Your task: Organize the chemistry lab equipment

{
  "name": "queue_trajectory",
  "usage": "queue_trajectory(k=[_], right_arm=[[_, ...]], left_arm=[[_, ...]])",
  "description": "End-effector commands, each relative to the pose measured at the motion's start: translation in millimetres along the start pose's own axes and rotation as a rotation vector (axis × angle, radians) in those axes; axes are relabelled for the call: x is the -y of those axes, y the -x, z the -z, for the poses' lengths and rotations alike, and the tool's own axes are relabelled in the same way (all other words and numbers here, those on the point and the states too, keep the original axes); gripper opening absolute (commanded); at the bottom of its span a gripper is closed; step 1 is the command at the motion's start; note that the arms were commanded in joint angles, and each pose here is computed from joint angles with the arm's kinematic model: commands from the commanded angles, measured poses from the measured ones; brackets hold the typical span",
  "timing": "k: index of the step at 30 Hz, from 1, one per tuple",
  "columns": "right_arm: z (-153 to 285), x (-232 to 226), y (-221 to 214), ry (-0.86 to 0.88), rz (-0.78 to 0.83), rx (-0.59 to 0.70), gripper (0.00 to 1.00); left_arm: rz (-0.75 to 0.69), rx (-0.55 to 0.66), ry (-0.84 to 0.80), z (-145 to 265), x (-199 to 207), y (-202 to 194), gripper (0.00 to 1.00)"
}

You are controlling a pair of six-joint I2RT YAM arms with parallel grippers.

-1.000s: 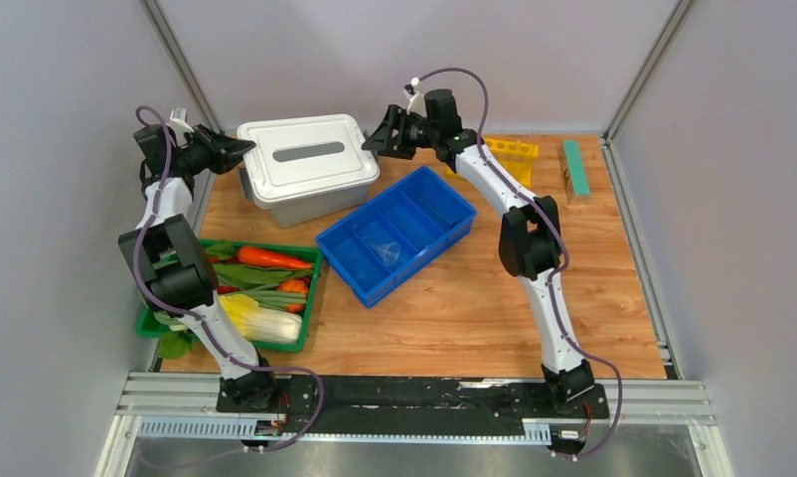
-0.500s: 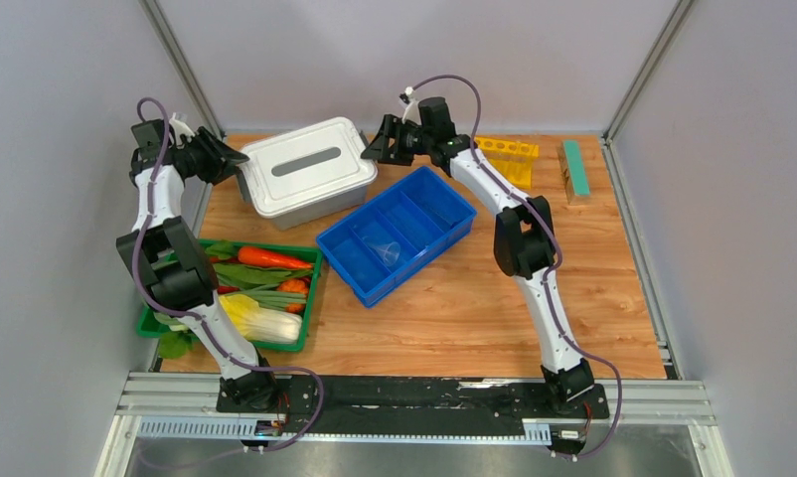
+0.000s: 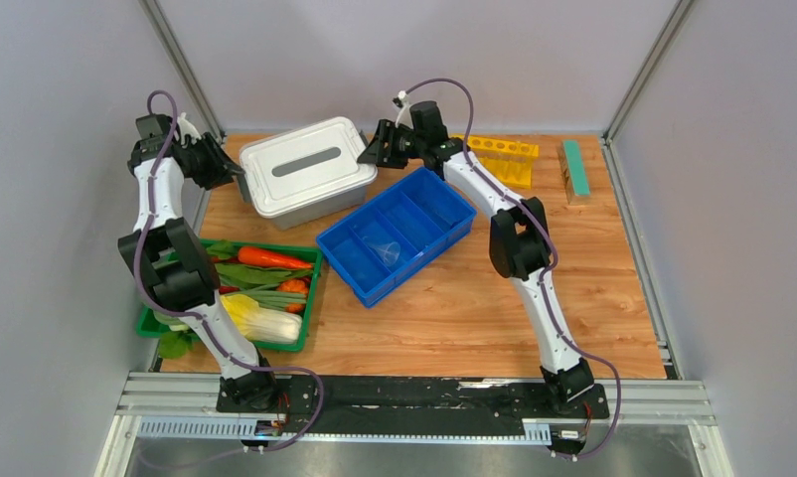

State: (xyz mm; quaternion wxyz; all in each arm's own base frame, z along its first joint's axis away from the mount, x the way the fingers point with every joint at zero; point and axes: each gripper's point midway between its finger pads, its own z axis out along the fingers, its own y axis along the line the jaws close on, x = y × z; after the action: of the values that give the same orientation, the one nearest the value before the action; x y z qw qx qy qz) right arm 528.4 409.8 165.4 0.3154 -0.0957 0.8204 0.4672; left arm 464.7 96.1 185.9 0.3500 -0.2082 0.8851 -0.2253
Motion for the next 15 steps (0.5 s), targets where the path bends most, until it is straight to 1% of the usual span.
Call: queue_trajectory(k=[1, 2, 4, 8, 11, 15], right_arm=[[-1, -17, 20, -0.018, 0.029, 0.08, 0.52], [0, -19, 22, -0.026, 0.023, 0.09, 0.5], [-3, -20, 20, -0.033, 0.015, 0.097, 0.48], [-5, -23, 17, -0.047, 0.016, 0.106, 0.49], [-6, -21, 16, -0.06, 0.013, 0.109, 0.49], [-7, -8, 9, -0.117, -0.008, 0.112, 0.48]], left_arm=[[-0.111, 0.009, 0.033, 14, 15, 5, 0.45], [-0.112, 0.007, 0.031, 14, 17, 4, 0.44], [-0.117, 0.003, 0.033, 11, 19, 2, 0.44], [-0.106, -0.021, 0.044, 4, 14, -3, 0.44], [-0.104, -0.021, 0.086, -1, 2, -4, 0.44], [-0.108, -0.034, 0.142, -10, -13, -3, 0.43]])
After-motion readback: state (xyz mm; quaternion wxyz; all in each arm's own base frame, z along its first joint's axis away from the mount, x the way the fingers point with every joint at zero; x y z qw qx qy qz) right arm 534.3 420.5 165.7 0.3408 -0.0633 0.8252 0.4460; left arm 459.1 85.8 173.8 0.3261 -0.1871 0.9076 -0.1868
